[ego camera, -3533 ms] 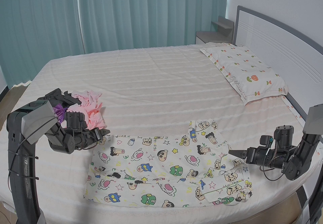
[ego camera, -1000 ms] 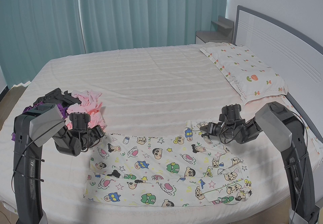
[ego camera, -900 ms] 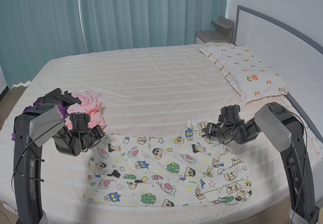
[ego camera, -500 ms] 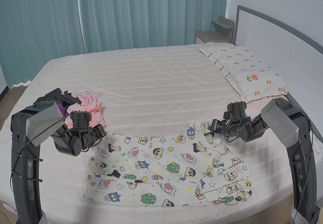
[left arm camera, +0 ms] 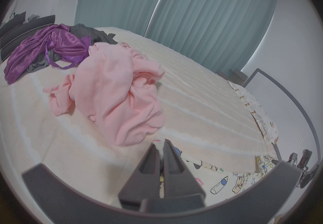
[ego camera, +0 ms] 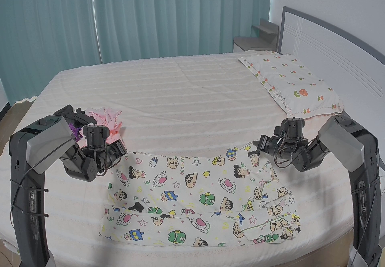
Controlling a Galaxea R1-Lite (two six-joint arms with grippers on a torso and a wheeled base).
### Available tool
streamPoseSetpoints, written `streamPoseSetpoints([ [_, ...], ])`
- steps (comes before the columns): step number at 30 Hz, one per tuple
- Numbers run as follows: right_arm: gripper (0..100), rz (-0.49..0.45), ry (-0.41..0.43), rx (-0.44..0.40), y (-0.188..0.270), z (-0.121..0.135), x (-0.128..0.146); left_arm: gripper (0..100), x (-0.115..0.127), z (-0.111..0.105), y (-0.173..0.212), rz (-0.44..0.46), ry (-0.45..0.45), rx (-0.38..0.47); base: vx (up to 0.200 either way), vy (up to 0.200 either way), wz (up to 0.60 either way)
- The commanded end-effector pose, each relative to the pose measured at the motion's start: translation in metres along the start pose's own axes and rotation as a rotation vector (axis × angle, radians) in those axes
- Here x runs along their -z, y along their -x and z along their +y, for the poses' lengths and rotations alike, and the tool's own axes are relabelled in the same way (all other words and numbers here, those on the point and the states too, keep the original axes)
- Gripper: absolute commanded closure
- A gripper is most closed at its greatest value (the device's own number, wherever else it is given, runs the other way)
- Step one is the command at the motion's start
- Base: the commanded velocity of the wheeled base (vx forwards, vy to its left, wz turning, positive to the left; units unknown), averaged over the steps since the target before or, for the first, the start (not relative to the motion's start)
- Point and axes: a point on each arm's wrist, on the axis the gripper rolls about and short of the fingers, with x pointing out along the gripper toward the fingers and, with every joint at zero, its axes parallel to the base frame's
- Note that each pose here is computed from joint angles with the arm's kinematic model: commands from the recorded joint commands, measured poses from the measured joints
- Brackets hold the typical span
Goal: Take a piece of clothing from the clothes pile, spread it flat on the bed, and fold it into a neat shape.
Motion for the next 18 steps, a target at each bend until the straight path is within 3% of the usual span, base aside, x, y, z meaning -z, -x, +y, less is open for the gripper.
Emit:
streamPoseSetpoints([
  [1,100,-0.030,0.009,-0.010,0.0040,0.0050,-0.0073,100,-0.0054,-0.0026,0.0012,-0.027,0.002,-0.007,0.000,0.000,0.00],
  [18,100,-0.067,0.021,-0.015,0.0132,0.0122,-0.0161,100,-0.0105,-0.0062,0.0021,-0.060,0.003,-0.027,0.000,0.000,0.00],
])
